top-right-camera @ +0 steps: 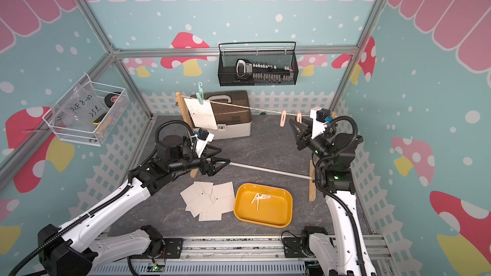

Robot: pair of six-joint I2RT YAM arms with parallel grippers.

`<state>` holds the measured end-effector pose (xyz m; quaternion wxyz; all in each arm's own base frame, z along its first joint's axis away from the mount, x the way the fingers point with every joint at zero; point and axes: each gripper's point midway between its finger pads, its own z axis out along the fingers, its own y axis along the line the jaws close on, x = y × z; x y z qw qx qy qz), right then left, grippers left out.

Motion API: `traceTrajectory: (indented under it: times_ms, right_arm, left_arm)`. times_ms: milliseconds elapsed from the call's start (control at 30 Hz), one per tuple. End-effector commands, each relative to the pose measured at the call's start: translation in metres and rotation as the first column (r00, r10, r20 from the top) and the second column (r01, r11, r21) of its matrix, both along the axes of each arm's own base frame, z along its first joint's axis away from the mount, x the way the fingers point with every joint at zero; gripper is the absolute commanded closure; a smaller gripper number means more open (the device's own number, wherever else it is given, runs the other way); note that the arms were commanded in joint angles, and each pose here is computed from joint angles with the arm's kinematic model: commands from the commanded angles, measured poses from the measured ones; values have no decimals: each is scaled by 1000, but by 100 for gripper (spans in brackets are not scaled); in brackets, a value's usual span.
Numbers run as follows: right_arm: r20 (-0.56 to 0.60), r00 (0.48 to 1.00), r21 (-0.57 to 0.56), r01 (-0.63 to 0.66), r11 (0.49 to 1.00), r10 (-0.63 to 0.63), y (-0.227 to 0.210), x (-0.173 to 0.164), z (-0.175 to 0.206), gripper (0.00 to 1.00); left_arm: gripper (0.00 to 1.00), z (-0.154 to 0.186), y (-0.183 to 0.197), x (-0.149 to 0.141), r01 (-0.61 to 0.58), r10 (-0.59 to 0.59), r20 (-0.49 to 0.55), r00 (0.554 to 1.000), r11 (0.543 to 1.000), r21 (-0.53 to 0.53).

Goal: Remove the postcards from the strings
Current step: Remove the clamp from the clothesline.

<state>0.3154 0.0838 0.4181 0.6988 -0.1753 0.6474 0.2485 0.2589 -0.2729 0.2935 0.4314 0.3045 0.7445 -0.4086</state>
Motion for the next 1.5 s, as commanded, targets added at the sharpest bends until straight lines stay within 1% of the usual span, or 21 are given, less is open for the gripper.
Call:
traceTrajectory:
  times_ms: [0,267,500,833,1000,1133,1267,1367,1467]
  right_arm:
    - [-11,1000,-45,23,999,-24,-2,4,2,100]
    - [-45,999,-27,26,999,-27,-1,23,11,100]
    - [-95,995,-37,22,999,-25,1,28,-6,100]
    - [-140,990,-90,-30,996,17,12,19,-28,100]
    - [-194,981,-88,1,996,-18,8,22,-37,100]
    - [-219,973,-84,57,995,-75,1,22,-42,100]
    - [-251,964,-44,82,996,-90,-2,21,-44,100]
    - [-244,969,-31,44,999,-50,5,15,-41,100]
    - [-202,979,-69,12,998,-26,11,5,-41,100]
  left_arm:
    - [13,-2,-2,-2,17,-17,34,999,1000,8]
    - [13,-3,-2,-1,18,-18,31,999,1000,8]
    - [13,-3,-1,-2,19,-19,39,999,1000,9]
    - [13,-1,-1,-4,26,-26,43,999,1000,7]
    - [13,0,-2,-5,30,-30,45,999,1000,2]
    - [13,1,-1,-6,30,-30,47,998,1000,0]
    - [13,1,-1,-7,34,-34,45,998,999,-2]
    - [13,2,-1,-7,32,-32,47,998,999,-2]
    - [13,3,-1,-8,34,-34,52,998,999,-4]
